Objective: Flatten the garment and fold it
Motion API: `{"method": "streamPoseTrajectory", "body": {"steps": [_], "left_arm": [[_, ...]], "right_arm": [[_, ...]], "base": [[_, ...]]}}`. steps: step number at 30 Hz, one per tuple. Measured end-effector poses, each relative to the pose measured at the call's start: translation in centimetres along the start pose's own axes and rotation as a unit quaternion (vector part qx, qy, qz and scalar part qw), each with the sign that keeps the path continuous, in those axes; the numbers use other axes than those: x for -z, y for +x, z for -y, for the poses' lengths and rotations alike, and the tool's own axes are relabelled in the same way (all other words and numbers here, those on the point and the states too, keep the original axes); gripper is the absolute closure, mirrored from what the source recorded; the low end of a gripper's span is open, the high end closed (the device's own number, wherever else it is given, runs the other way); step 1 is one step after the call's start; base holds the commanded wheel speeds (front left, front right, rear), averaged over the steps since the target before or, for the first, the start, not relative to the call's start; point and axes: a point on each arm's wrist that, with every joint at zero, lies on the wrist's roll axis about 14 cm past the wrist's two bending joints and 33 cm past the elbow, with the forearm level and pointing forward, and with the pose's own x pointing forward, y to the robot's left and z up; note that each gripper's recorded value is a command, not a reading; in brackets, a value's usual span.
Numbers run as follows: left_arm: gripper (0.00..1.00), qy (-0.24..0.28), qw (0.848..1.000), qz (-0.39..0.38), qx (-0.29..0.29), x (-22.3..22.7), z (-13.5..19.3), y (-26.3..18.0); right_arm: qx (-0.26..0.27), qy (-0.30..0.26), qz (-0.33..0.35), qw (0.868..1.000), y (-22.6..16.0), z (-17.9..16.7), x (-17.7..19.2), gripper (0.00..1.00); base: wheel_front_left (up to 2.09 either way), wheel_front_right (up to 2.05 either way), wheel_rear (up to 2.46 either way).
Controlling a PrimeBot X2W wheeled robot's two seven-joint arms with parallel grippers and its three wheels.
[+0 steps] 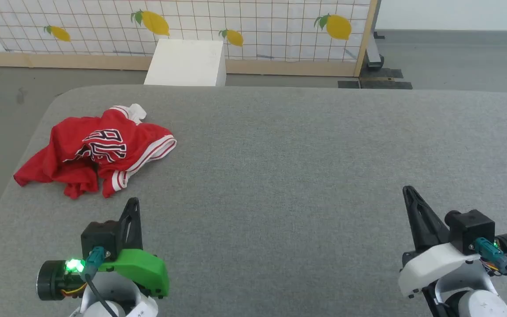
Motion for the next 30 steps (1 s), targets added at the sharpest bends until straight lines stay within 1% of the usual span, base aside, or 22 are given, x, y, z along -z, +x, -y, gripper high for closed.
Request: {"method": "streamPoseTrajectory", "body": {"steps": [30], "left_arm": [[1.00, 0.000, 1.000, 0.000, 0.000, 0.00, 0.01, 0.00]], "right_arm": [[0.000, 0.000, 0.000, 1.000, 0.00, 0.01, 0.00, 1.00]], "base": [[0.00, 0.00, 0.00]]}}
